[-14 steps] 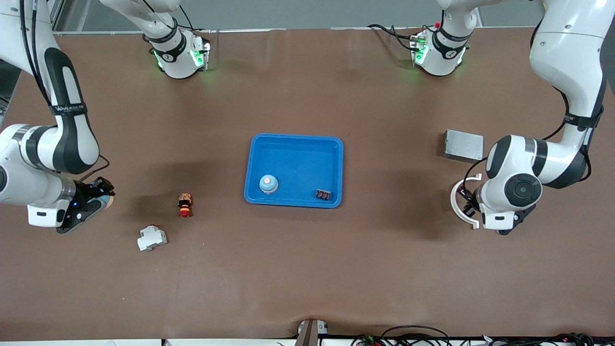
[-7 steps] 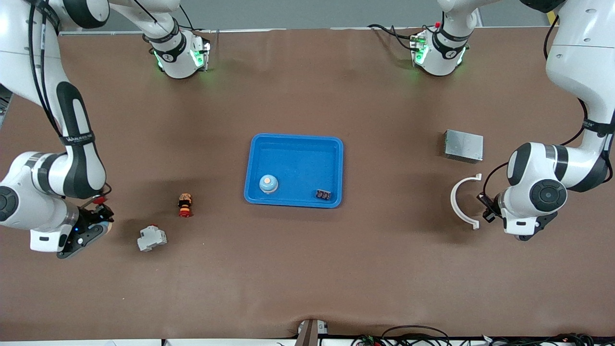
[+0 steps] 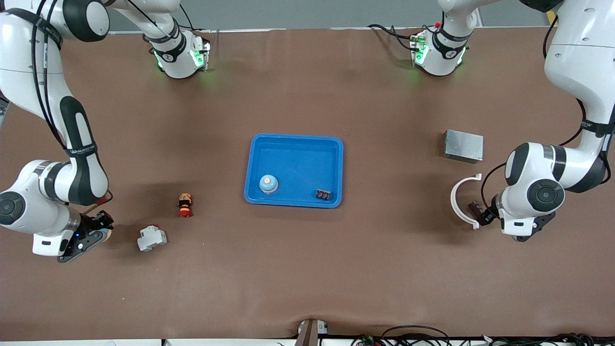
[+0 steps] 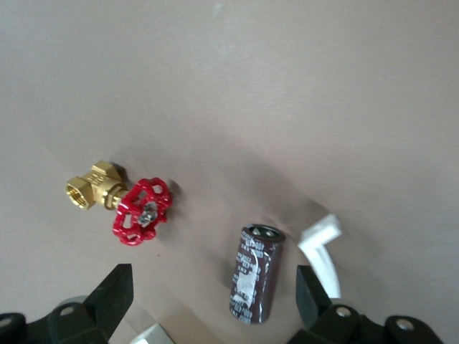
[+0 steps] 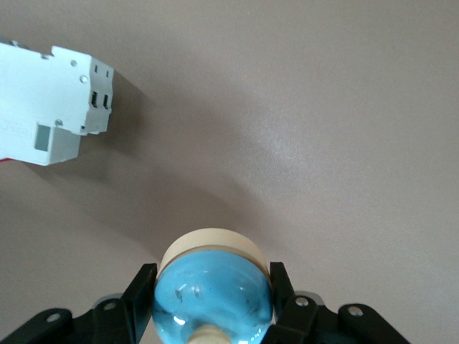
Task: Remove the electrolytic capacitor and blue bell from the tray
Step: 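Lower the button with the right gripper while the left gripper grasps another capacitor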
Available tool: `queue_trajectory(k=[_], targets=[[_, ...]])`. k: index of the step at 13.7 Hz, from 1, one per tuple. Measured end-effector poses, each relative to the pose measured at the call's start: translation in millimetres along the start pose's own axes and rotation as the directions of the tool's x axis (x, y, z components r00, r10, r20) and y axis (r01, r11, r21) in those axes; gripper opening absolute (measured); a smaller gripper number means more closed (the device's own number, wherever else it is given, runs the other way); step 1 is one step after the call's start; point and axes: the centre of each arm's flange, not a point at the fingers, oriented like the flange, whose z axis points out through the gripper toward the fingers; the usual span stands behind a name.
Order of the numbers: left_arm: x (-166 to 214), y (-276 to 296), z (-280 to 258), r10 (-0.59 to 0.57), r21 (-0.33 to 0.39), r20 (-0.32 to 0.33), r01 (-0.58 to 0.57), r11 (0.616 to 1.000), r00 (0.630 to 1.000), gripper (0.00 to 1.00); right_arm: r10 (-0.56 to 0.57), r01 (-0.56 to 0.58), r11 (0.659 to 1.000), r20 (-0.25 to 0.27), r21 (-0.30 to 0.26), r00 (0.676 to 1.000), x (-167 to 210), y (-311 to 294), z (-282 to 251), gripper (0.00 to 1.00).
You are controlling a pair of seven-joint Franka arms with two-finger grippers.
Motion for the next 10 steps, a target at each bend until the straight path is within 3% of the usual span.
queue_trajectory(k=[4, 10], targets=[[-59, 54, -53, -0.095, -0.057, 0.066, 0.099, 0.993, 0.993, 1.0, -0.003, 0.003, 1.0, 0.003, 0.005, 1.0, 1, -2, 17, 0.68], [-210, 169, -105, -0.274, -0.128, 0.11, 0.287, 0.949, 0.955, 1.0, 0.004, -0.004, 1.0, -0.017, -0.016, 1.0, -2, 3, 42, 0.68]])
